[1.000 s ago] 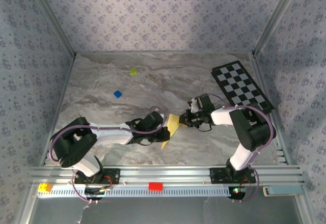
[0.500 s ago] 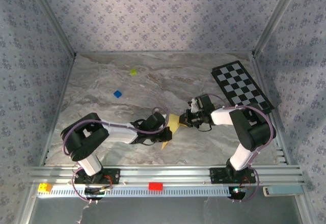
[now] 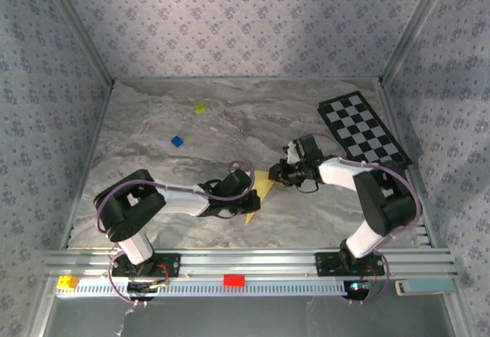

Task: Fold a paper plane with a square sheet of paper (pick it up from the middle)
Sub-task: Fold the wing for the fifth time at the center of the table.

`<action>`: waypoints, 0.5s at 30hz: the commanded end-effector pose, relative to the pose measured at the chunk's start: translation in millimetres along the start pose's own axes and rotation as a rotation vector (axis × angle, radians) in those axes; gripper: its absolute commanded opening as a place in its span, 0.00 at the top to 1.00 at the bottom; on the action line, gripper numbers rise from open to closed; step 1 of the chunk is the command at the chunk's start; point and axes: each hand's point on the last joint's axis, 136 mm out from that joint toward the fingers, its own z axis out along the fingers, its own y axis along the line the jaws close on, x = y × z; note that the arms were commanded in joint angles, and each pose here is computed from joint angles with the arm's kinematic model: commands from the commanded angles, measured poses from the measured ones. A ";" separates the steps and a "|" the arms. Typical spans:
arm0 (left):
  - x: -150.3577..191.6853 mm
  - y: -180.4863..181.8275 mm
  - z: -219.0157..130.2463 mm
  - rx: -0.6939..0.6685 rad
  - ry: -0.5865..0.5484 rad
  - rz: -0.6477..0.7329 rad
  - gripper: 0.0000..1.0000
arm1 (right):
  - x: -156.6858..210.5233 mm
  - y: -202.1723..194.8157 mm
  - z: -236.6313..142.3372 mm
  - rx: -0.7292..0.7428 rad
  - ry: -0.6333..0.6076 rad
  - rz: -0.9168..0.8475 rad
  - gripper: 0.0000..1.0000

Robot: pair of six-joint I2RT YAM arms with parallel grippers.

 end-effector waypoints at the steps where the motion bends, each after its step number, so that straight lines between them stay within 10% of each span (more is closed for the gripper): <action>1: 6.0 25.0 9.0 -0.092 -0.011 -0.072 0.97 | -6.8 -20.7 -34.0 0.207 -0.091 -0.022 0.79; 15: -16.4 -22.2 -3.7 0.051 -0.129 -0.059 0.83 | 9.2 -19.2 -56.7 0.028 -0.204 0.053 0.79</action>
